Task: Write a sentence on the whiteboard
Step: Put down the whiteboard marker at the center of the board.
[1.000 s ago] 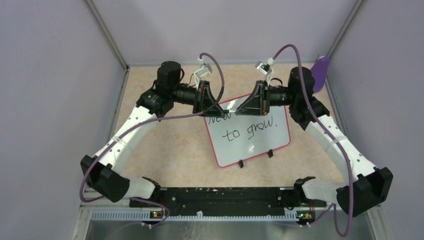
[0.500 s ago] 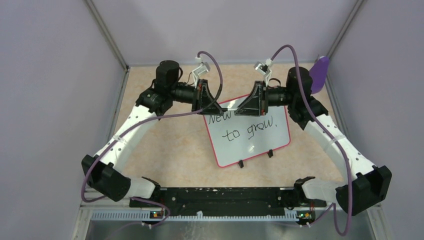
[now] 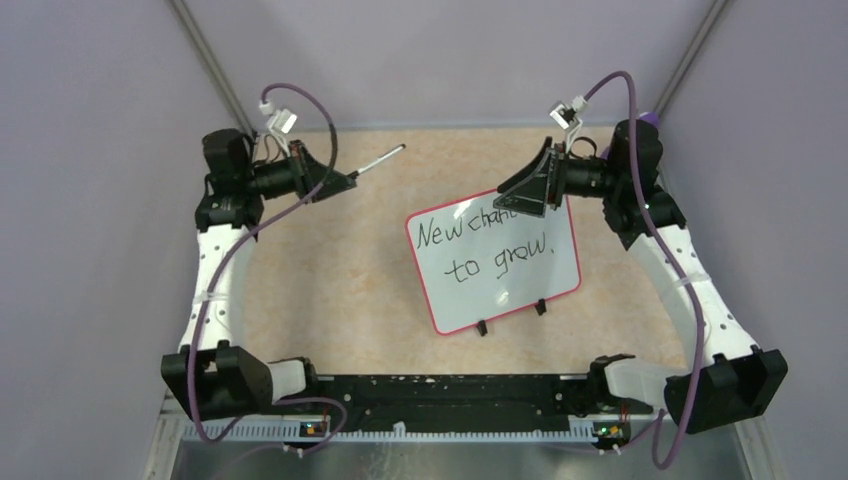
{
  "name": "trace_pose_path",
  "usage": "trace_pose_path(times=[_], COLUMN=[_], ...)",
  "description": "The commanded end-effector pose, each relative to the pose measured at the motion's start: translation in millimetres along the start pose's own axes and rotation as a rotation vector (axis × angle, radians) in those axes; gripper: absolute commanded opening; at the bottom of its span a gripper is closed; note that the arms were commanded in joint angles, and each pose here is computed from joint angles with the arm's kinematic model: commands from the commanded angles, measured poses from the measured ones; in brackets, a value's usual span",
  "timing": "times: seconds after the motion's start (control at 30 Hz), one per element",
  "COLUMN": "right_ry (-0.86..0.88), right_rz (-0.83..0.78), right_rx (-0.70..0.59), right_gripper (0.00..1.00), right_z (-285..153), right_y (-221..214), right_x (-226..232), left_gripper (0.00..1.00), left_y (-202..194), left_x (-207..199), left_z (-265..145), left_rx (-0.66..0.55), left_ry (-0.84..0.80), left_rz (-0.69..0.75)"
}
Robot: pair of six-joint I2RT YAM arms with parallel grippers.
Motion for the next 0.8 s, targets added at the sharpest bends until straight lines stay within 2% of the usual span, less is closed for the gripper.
trace_pose_path(times=[0.0,0.1,0.17,0.27,0.4,0.6,0.77], right_ry=[-0.050,-0.082,-0.109,-0.143,-0.187,-0.222,-0.210], right_rz=[-0.095,-0.132,-0.165,-0.180,-0.186,-0.192,-0.186], right_rx=[-0.023,-0.009,0.005,0.029,0.054,0.063,0.066], right_gripper=[0.76,0.77,0.77,0.77,0.77,0.75,0.74], right_z=[-17,-26,-31,-36,-40,-44,-44], right_y=[7,4,0,-8,-18,-28,-30], right_x=[10,9,6,2,-3,-5,-3], left_gripper=[0.00,0.00,0.00,0.00,0.01,0.06,0.09], left_y=[-14,-36,-57,-92,-132,-174,-198], left_x=[49,86,107,123,144,164,173], left_z=[-44,-66,-73,-75,-79,-81,-80], left_rx=[-0.046,0.004,0.089,0.218,0.333,0.442,0.484], left_ry=[0.250,0.425,0.472,0.458,0.463,0.442,0.425], left_rz=[-0.088,-0.107,-0.118,-0.181,-0.258,-0.334,-0.401])
Point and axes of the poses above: each gripper's point midway between its finger pads, its own z axis out along the fingers, its own x axis along the line the jaws close on, y = z × x, the point moved 6 cm from there along -z, back along the fingers, and after that the axes turned 4 degrees about -z, right-handed, at the moved point
